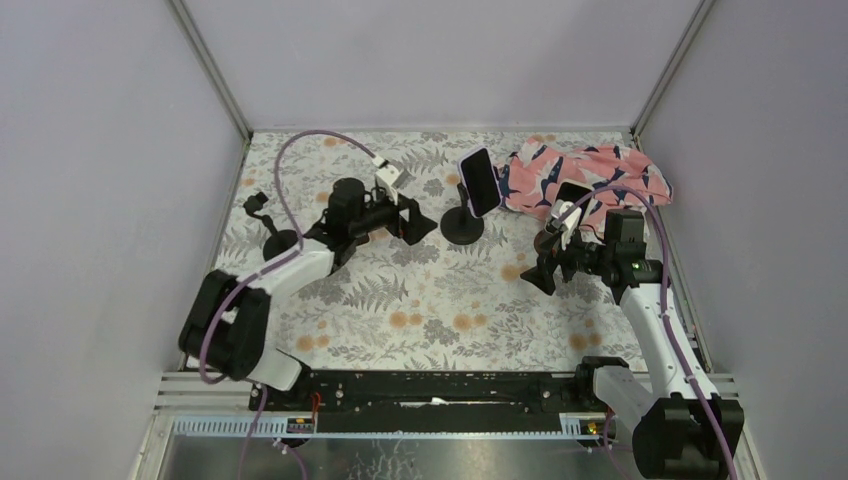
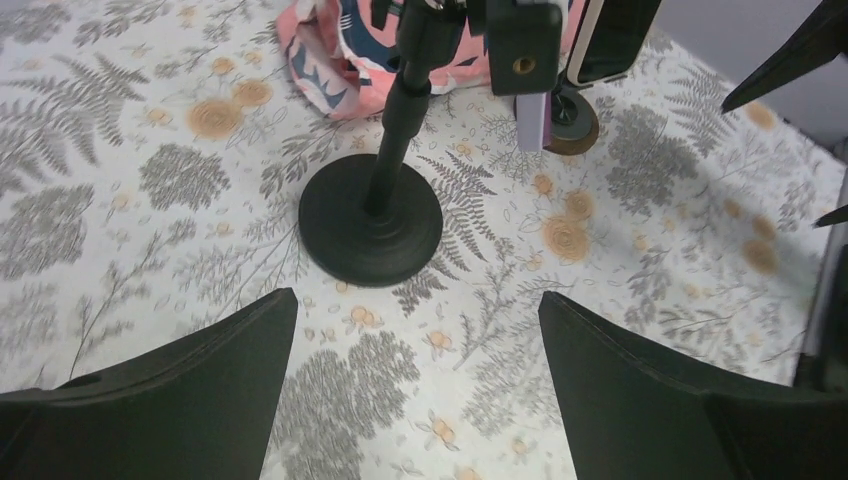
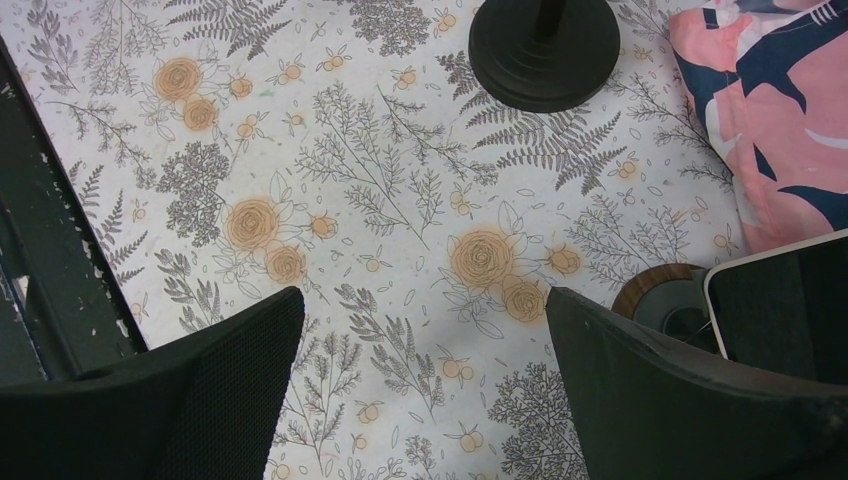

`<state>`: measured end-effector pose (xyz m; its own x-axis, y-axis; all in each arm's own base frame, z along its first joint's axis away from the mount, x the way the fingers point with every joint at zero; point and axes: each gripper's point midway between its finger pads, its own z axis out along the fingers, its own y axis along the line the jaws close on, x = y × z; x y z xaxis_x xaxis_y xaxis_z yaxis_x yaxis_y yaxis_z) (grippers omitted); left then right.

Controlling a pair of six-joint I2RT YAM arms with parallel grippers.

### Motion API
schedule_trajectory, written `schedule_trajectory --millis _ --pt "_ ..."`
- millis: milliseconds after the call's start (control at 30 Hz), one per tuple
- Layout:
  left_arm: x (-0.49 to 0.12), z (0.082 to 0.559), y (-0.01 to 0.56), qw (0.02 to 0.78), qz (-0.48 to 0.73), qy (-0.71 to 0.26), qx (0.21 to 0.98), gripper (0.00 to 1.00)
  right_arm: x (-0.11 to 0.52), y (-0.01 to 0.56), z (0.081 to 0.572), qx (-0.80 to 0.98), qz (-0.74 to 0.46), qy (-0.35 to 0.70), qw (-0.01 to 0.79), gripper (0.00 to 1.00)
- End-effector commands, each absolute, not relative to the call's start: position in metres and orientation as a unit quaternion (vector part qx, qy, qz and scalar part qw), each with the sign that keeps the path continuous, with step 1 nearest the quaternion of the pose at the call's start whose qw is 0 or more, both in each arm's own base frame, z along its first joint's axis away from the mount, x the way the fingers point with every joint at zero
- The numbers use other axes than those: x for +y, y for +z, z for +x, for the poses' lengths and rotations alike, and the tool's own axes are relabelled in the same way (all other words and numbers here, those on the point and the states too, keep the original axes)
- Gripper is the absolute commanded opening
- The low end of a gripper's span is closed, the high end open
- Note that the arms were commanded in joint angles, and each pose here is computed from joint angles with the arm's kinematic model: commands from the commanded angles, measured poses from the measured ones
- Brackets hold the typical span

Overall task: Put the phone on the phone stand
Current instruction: Place the phone stand at the center of the board.

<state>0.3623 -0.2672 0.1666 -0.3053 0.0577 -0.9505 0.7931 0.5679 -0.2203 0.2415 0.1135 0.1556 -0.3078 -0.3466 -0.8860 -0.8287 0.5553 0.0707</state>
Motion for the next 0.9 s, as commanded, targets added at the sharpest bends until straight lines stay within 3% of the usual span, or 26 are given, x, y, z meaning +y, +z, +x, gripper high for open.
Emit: schedule_trajectory --millis 0,133,367,867 --pt "-0.241 0.346 0.186 0.489 0.189 -0.346 0.778 0.99 0.115 0.174 0.243 0.745 -0.402 0.268 0.461 1.0" --pt "-0.218 0.338 0.204 0.467 0.135 -0.304 0.819 0.99 0.115 0.174 0.241 0.744 -0.405 0.271 0.458 1.0" --pt "-0.167 0.331 0.228 0.493 0.053 -0.222 0.84 0.99 0.115 0.174 0.24 0.742 -0.409 0.271 0.456 1.0" --pt "-0.013 0.315 0.142 0.517 -0.262 -0.094 0.809 0.96 0.115 0.179 0.24 0.74 -0.412 0.268 0.46 1.0"
